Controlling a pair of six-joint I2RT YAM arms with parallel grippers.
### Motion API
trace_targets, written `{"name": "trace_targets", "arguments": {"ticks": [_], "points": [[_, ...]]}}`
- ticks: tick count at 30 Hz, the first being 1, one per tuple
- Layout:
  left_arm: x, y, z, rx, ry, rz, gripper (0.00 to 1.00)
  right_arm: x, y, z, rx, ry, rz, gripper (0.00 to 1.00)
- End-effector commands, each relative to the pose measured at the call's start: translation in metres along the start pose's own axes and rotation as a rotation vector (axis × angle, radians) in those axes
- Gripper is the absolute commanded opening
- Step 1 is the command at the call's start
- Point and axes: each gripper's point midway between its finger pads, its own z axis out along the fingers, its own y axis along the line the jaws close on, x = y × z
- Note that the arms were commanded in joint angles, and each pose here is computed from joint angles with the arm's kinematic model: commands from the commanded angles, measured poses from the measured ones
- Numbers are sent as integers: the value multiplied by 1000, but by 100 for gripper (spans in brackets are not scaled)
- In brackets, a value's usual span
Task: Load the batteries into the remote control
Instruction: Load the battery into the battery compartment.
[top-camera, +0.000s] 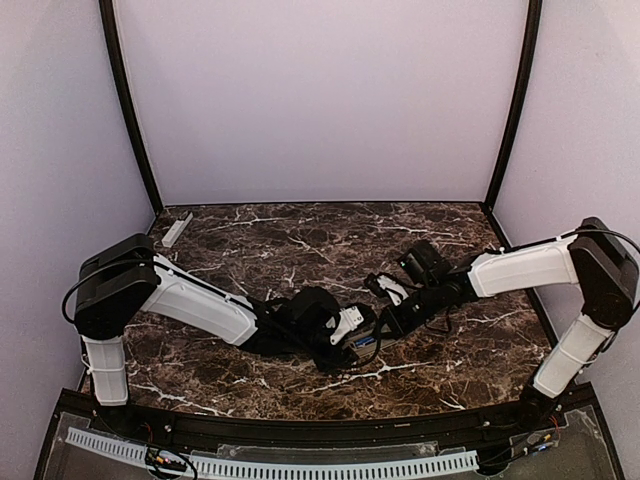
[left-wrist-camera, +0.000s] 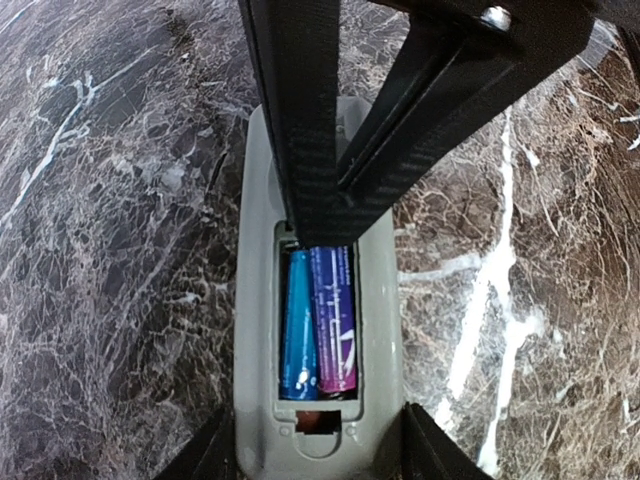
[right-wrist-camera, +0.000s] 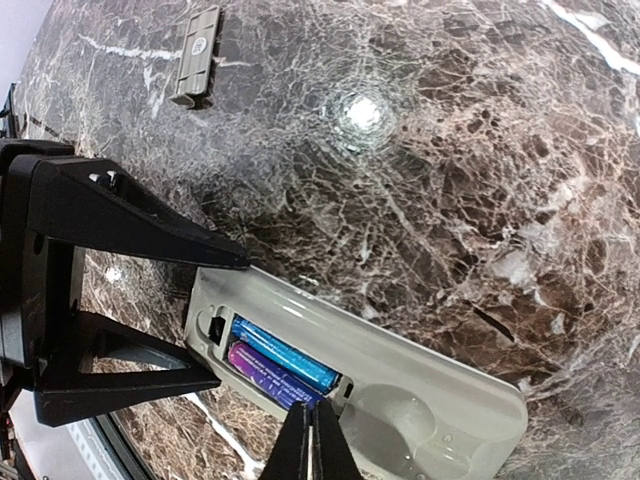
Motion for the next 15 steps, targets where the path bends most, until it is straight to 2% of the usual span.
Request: {"name": "trace_targets", "arguments": {"ticks": [1,15], "points": [[7,-5,6,22,4,-11,51,15,6,15,-11,65,-16,1],[12,-8,10,39,-1,-26,48,27,0,28,47,123,-36,0]]}}
